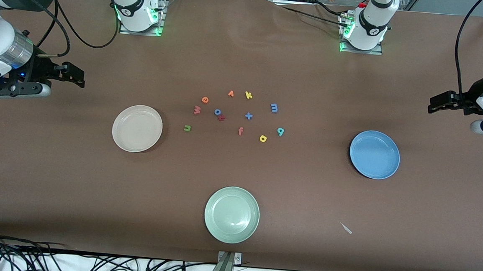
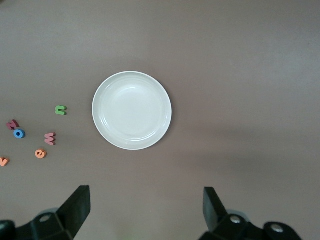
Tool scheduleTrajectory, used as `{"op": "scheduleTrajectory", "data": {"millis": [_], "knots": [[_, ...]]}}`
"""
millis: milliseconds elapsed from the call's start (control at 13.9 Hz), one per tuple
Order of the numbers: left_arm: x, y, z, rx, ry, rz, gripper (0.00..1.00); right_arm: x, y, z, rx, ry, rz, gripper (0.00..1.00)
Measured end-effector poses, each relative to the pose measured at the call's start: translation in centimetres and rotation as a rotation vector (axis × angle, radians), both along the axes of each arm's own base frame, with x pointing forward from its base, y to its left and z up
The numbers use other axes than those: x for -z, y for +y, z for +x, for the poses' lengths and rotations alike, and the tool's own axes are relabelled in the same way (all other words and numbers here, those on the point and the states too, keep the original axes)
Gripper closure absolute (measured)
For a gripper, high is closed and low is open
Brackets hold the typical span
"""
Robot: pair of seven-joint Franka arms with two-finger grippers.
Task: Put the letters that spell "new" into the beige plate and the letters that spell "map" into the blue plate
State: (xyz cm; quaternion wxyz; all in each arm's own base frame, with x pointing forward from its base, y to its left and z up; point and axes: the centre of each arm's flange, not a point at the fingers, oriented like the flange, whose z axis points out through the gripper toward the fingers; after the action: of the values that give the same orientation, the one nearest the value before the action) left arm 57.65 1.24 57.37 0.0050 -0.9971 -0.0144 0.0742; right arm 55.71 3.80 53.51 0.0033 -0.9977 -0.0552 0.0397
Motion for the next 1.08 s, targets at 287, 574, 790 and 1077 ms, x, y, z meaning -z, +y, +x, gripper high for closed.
{"op": "scheduleTrajectory", "data": {"millis": [287,574,790,1077], "knots": [[0.0,0.0,0.0,0.0,0.0,0.0,0.0,-0.3,0.0,0.1,0.001,-0.018,0.001,0.0],[0.0,0.0,0.0,0.0,0.0,0.0,0.0,-1.3,-0.1,-0.2,0.002,-0.064,0.006,0.0],[0.0,0.0,0.0,0.0,0.0,0.0,0.0,-1.1,-0.1,-0.6,0.002,-0.072,0.008,0.0],[0.0,0.0,0.0,0.0,-0.001,0.0,0.0,-0.8,-0.1,-0.8,0.002,-0.072,0.009,0.0]]}}
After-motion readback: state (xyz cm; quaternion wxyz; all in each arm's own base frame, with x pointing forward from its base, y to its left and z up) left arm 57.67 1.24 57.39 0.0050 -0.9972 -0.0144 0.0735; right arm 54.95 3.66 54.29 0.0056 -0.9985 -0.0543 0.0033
